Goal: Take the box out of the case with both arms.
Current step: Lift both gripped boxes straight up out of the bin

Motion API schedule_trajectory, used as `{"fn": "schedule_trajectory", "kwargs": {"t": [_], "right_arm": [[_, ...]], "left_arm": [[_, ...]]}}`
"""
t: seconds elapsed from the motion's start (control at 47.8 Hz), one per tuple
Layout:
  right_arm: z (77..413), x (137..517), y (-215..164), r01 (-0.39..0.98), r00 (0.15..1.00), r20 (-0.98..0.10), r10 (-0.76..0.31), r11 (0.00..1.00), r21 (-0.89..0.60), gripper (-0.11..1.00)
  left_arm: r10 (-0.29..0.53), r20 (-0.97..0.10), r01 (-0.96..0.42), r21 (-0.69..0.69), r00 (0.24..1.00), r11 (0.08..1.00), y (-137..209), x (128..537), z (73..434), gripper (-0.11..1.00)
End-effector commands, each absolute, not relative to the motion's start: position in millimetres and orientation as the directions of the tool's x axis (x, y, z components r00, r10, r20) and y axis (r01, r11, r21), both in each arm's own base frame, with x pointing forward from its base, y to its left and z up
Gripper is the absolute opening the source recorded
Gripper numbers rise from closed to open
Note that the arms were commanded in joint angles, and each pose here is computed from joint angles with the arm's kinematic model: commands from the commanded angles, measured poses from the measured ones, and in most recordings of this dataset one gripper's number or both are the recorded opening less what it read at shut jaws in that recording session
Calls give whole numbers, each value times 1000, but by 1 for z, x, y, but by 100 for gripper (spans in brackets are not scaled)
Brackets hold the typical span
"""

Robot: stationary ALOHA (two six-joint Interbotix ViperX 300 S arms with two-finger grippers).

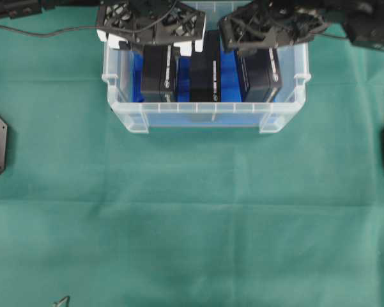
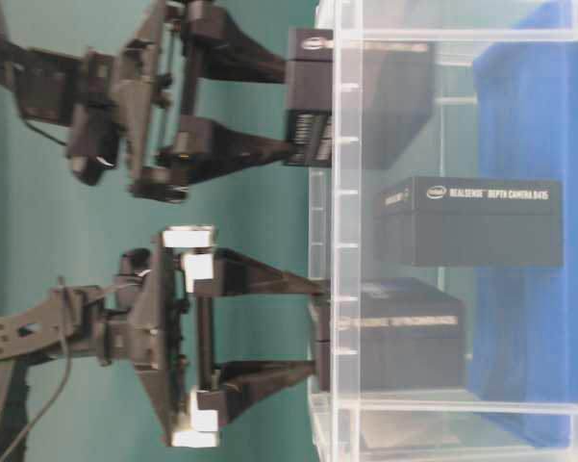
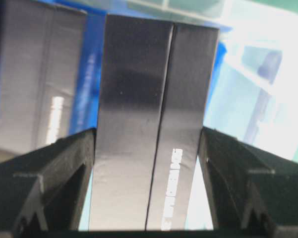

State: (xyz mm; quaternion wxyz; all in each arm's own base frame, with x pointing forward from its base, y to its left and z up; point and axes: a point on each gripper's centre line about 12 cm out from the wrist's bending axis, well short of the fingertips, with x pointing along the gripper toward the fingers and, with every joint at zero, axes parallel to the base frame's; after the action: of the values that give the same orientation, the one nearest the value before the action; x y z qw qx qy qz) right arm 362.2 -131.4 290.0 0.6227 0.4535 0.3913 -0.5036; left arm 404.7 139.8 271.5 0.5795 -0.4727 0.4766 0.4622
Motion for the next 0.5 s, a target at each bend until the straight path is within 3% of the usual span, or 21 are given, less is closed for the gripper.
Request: {"fn": "schedule_trajectory", "kwargs": {"t": [0.0, 0.481], "right_arm": [[323, 358, -131, 967, 253, -920, -300, 87, 238, 67], [372, 355, -124, 969, 247, -921, -302, 101, 227, 67]], "left_arm": [[118, -974, -975, -179, 195, 134, 139, 402, 311, 64], [152, -957, -964, -230, 249, 130, 136, 387, 382, 64]]}}
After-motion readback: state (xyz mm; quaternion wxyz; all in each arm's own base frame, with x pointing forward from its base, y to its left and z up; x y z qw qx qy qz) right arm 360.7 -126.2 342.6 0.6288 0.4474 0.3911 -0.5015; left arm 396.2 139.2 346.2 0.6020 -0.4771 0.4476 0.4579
